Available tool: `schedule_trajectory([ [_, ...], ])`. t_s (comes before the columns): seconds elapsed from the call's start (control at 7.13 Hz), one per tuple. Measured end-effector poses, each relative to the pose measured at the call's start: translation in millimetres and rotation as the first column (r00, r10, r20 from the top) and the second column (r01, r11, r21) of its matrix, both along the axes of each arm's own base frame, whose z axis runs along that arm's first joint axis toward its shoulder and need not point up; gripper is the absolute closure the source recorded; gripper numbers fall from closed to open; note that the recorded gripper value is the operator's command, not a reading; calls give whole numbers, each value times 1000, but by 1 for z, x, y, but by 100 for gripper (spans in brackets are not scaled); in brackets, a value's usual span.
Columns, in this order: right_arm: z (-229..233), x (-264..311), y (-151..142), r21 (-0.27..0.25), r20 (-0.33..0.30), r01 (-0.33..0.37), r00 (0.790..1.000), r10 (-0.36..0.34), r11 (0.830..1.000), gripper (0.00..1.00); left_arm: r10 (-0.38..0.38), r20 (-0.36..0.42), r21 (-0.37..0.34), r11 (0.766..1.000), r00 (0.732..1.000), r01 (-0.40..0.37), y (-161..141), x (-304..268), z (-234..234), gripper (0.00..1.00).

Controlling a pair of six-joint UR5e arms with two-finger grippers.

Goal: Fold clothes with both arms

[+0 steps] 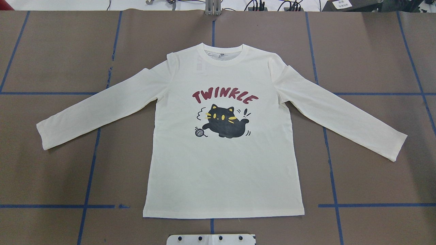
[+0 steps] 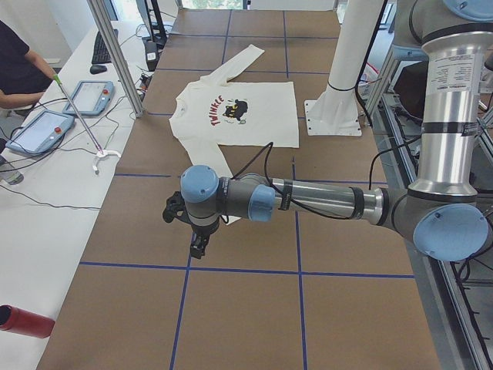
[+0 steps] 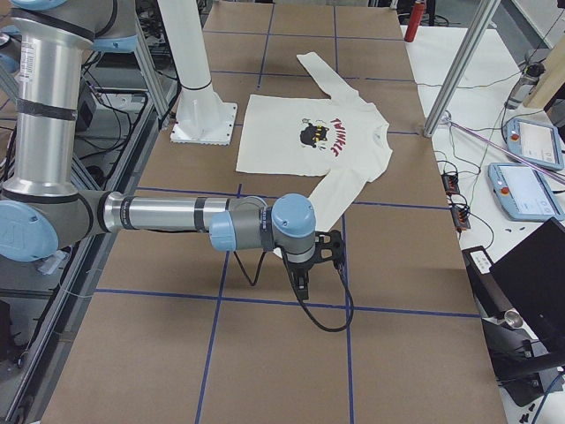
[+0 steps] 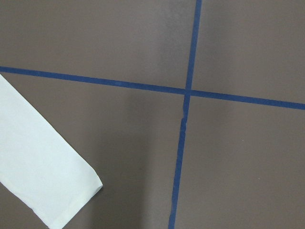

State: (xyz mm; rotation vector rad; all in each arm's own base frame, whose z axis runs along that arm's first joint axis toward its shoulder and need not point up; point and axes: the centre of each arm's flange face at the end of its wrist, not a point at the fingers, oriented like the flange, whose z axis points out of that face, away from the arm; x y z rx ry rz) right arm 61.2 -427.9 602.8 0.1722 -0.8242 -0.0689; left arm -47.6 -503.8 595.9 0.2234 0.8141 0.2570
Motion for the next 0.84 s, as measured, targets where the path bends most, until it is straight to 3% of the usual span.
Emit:
schedule_trajectory([
  [0.42, -4, -29, 2, -14, 71, 30, 997, -29, 999, 0, -64, -35, -32, 998, 997, 63, -13, 2, 8, 0],
  [0.56, -5, -49, 4, -37, 80, 29, 996, -26, 999, 0, -92, -47, -43, 995, 995, 90, -13, 3, 9, 0],
  [0.84, -4, -91, 19, -31, 76, -3, 997, 5, 1000, 0, -111, -61, -33, 993, 992, 109, -17, 4, 12, 0],
])
